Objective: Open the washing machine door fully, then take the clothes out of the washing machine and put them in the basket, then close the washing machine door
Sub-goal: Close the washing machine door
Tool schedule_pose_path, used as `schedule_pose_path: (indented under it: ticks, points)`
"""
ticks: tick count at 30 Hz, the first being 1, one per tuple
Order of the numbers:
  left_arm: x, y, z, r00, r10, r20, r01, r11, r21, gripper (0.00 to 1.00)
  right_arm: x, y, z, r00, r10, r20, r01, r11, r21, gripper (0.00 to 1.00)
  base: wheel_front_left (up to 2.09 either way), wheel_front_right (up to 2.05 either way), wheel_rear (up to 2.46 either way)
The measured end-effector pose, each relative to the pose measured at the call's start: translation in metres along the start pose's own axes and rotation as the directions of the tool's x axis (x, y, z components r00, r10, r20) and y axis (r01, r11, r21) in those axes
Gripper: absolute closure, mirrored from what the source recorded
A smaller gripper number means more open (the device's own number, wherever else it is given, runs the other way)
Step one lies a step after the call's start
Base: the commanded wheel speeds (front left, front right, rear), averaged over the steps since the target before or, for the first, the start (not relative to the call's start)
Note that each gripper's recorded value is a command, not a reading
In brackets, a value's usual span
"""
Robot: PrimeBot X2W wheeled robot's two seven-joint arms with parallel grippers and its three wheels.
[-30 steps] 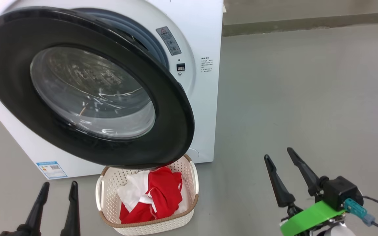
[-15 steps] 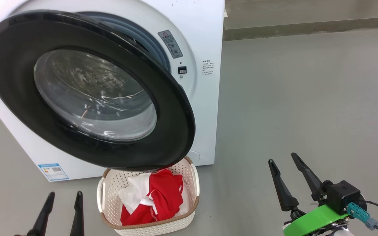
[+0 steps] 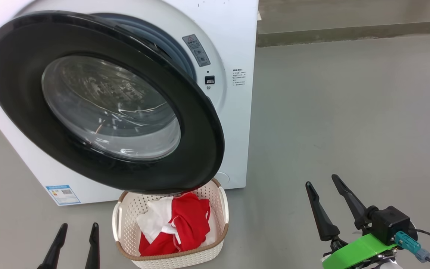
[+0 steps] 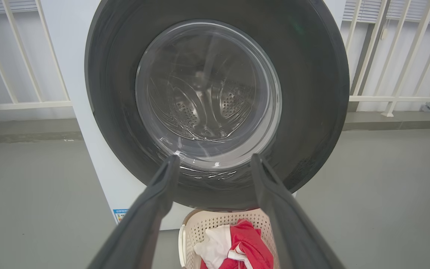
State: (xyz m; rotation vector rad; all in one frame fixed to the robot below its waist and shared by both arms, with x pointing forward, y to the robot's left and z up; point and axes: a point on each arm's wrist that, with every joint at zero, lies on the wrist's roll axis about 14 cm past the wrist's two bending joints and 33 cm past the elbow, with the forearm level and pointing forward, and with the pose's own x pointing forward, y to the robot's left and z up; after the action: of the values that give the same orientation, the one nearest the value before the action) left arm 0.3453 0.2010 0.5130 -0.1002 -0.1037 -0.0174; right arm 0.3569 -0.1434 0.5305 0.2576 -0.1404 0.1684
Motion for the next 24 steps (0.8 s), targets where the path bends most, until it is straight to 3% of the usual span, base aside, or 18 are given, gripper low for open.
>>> schedule_pose_path:
  ticks: [13,15,16,19,24]
  points:
    - [-0.003,0.004,-0.002,1.000,0.013,-0.008,-0.013,1.000,-0.001,0.00,-0.002,0.002,-0.008,1.000,0.006,-0.024,-0.006,1.000,0.003,0.02,0.00,0.00,0.00]
    - [-0.003,0.004,-0.003,1.000,0.015,-0.010,-0.015,1.000,-0.001,0.00,-0.002,0.003,-0.010,0.999,0.009,-0.030,-0.010,1.000,-0.004,0.51,0.00,0.00,0.00]
    - [-0.004,0.004,-0.004,1.000,0.015,-0.011,-0.015,1.000,-0.001,0.00,-0.002,0.003,-0.012,0.999,0.010,-0.037,-0.010,1.000,-0.004,0.58,0.00,0.00,0.00]
    - [-0.005,0.004,-0.005,1.000,0.015,-0.015,-0.015,1.000,-0.002,0.00,-0.001,0.007,-0.019,0.998,0.024,-0.058,-0.025,1.000,-0.003,1.00,0.00,0.00,0.00]
    - [-0.007,0.003,-0.007,1.000,0.013,-0.023,-0.013,1.000,-0.002,0.00,0.014,0.025,-0.022,0.993,0.095,-0.071,-0.096,0.995,-0.011,1.00,0.00,0.00,0.00]
